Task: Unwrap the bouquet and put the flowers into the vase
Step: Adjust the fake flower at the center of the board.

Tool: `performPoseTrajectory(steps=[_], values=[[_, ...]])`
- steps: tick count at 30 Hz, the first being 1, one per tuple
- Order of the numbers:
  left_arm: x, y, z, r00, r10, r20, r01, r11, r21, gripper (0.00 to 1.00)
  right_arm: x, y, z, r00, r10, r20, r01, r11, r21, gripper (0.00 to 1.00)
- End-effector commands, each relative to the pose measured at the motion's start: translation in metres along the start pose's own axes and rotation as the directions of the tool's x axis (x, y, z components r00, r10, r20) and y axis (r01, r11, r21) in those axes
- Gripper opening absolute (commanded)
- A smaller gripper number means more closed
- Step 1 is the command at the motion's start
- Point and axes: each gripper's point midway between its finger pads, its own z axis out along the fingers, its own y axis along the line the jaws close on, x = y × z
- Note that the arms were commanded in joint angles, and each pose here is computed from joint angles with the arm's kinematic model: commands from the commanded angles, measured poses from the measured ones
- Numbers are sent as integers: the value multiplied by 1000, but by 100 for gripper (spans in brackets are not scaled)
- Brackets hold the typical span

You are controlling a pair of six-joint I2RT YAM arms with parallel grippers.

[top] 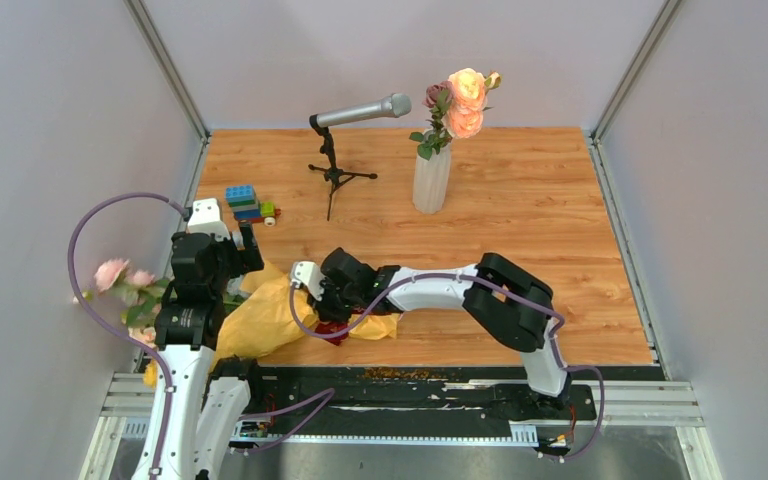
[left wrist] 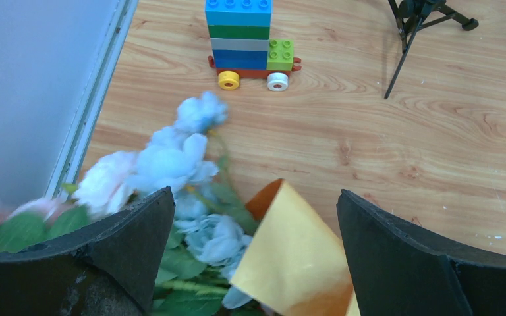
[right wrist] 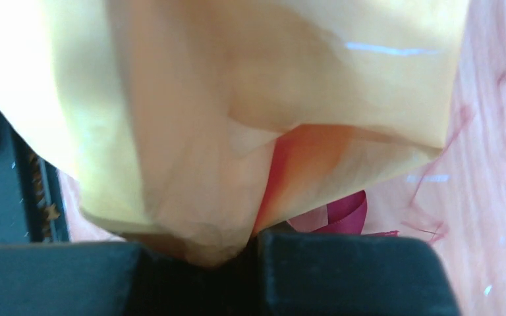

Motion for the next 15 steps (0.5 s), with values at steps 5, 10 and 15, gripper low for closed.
performPoseTrajectory(steps=[5,10,15], values=[[-9,-5,-1,1000,1,29,-2,1000,24,100,17,6,-69,958,288,8,-286,947,143,0],[-19,-8,-6,998,-14,65,11,999,45,100,34,-6,-114,925,379,13,-363,876,317,0],[-33,-15,-5,996,-31,87,24,997,73,100,48,-20,-159,898,438,39,-406,790,459,0]])
